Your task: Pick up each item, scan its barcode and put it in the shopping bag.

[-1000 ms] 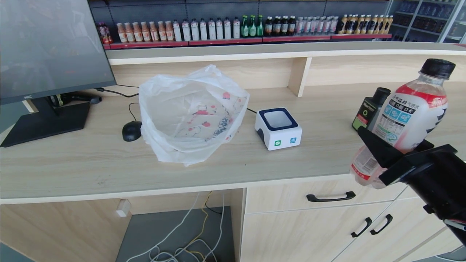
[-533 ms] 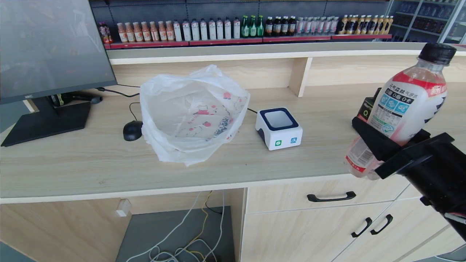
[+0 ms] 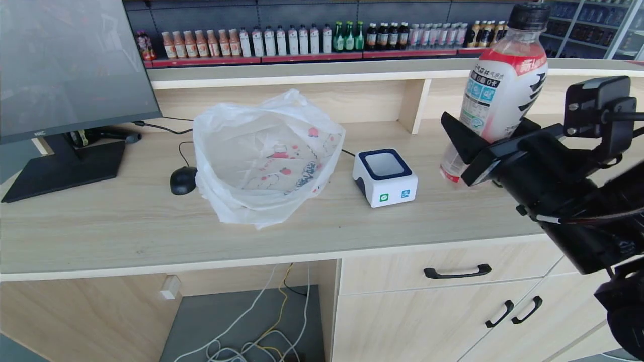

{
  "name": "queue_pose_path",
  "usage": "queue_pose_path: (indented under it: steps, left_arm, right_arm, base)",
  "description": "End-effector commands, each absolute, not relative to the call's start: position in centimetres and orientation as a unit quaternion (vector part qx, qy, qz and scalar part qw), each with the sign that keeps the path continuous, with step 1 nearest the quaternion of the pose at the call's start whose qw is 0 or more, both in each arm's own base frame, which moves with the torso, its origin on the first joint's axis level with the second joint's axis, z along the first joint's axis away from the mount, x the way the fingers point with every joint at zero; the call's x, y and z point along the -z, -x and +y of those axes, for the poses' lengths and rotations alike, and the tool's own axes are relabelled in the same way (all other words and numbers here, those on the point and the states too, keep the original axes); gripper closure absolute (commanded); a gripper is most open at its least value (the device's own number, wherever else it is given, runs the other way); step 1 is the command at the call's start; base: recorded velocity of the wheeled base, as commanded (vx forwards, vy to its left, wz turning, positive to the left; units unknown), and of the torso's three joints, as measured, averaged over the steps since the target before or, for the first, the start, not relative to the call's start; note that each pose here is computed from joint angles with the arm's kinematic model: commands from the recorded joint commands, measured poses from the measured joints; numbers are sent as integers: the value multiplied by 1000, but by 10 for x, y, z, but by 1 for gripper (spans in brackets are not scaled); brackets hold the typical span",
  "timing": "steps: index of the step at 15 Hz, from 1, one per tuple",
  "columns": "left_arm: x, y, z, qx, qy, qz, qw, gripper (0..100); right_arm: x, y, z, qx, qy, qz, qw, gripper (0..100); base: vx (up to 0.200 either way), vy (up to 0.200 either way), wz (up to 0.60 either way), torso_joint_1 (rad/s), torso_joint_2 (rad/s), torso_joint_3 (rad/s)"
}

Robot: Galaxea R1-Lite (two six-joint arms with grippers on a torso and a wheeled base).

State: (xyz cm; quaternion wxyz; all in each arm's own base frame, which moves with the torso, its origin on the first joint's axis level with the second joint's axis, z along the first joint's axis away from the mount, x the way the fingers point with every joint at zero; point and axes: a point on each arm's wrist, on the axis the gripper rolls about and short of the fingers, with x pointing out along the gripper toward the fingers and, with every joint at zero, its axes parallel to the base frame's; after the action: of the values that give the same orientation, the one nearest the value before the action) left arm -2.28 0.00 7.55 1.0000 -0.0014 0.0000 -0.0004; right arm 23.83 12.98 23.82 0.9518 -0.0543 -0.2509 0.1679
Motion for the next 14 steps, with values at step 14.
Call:
queue_pose_path:
  steps: [14]
  left_arm:
    - [-75,23,0,1,2,0,1000,0]
  right_arm:
    - [-224,-345,169,-173,188,-316,914,100]
  base:
    - [0,0,0,0,0,0]
